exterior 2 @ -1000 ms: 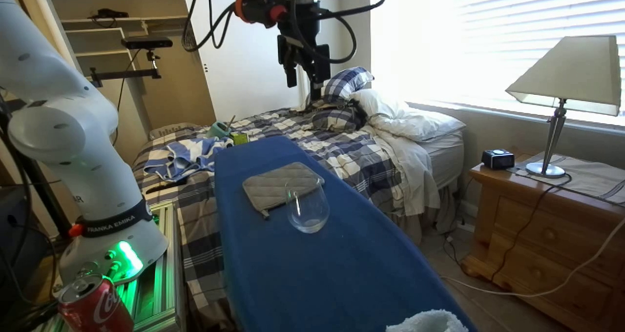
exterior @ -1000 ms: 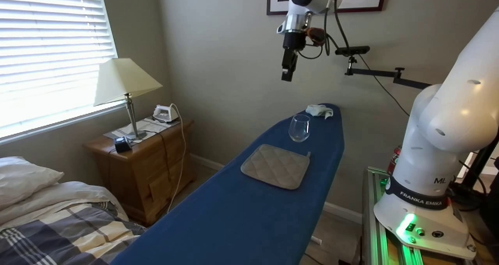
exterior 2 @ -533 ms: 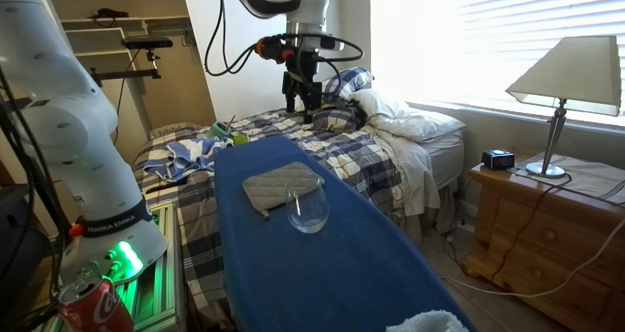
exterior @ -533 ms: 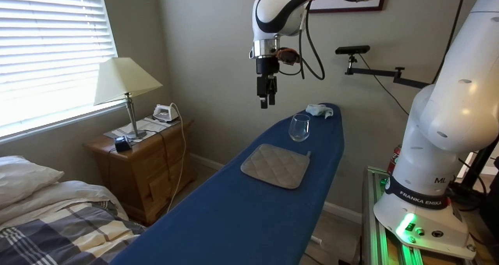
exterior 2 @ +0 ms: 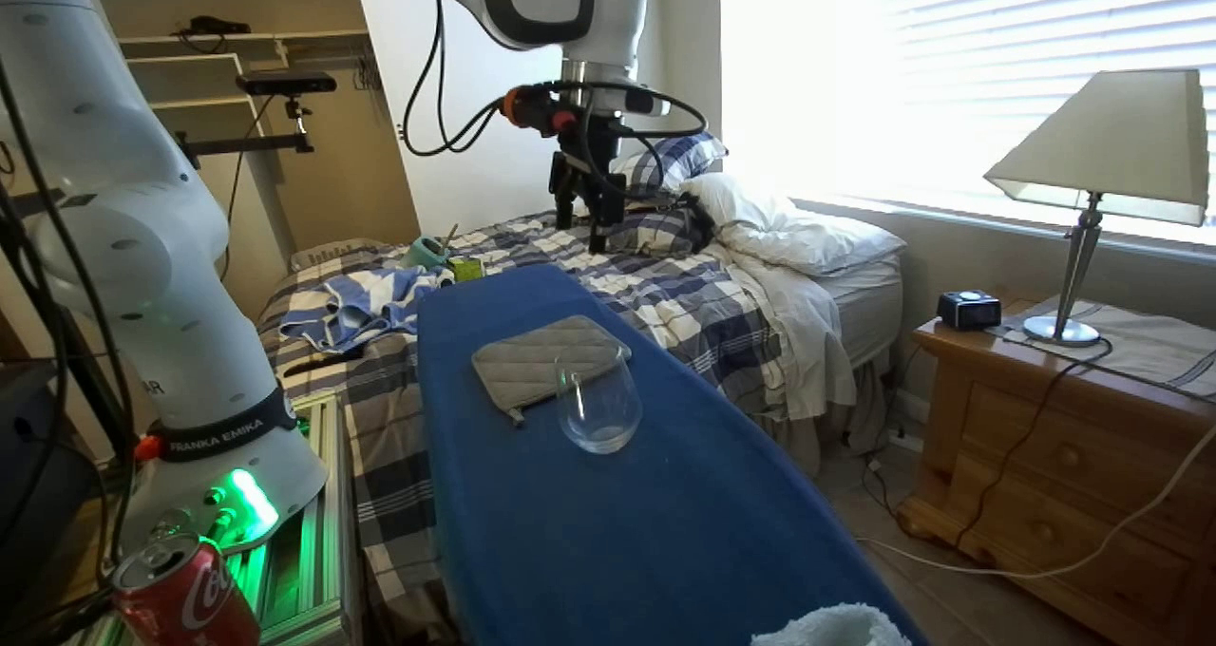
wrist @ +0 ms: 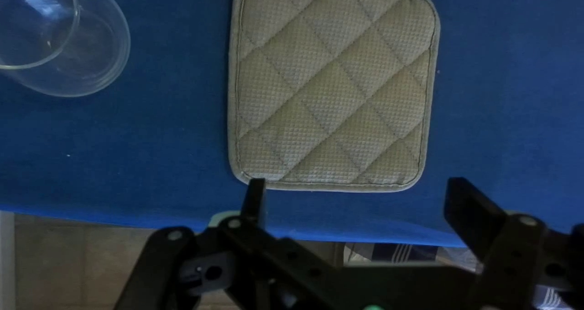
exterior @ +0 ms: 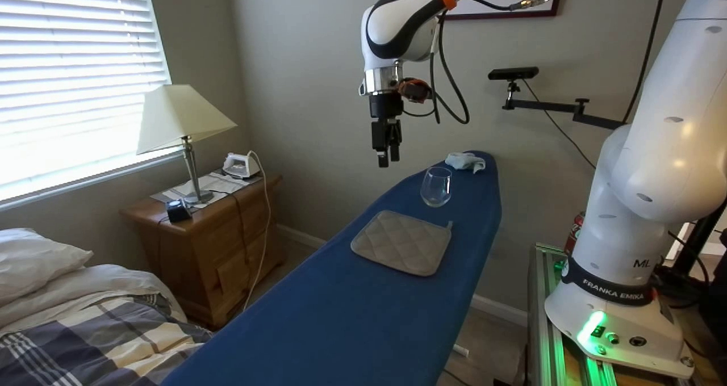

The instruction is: Put the mat on the cup

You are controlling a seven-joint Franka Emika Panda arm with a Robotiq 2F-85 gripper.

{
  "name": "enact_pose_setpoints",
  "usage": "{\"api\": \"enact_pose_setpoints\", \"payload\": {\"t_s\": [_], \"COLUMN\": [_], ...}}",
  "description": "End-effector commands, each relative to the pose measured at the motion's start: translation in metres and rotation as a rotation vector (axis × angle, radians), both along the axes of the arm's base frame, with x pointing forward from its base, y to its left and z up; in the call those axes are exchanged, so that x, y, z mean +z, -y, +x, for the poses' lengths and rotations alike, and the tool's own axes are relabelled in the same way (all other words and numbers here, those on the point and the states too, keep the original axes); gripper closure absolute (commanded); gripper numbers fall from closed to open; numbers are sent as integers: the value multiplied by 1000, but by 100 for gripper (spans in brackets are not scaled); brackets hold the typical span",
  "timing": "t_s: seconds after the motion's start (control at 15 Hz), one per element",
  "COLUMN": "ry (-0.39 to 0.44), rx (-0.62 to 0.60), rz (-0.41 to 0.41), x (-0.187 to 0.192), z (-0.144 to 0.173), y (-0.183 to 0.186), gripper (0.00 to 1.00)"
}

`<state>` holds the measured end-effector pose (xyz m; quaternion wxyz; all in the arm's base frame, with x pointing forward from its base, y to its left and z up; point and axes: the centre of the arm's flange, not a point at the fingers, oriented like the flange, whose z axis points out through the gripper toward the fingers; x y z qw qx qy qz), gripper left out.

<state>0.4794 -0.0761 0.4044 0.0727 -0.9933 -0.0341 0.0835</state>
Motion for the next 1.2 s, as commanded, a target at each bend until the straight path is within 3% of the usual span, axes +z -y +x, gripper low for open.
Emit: {"api": "enact_pose_setpoints", "payload": {"t_s": [0.0,0.33,0.67,1.13], "ry": [-19,-52,-24,23], "rx": [106,216,153,156], "rz": [57,53,31,-8], "x": [-32,-75,-112,-143], "z": [-5,-9,0,14], "y": [3,17,31,42], "gripper": [0,0,0,0]}}
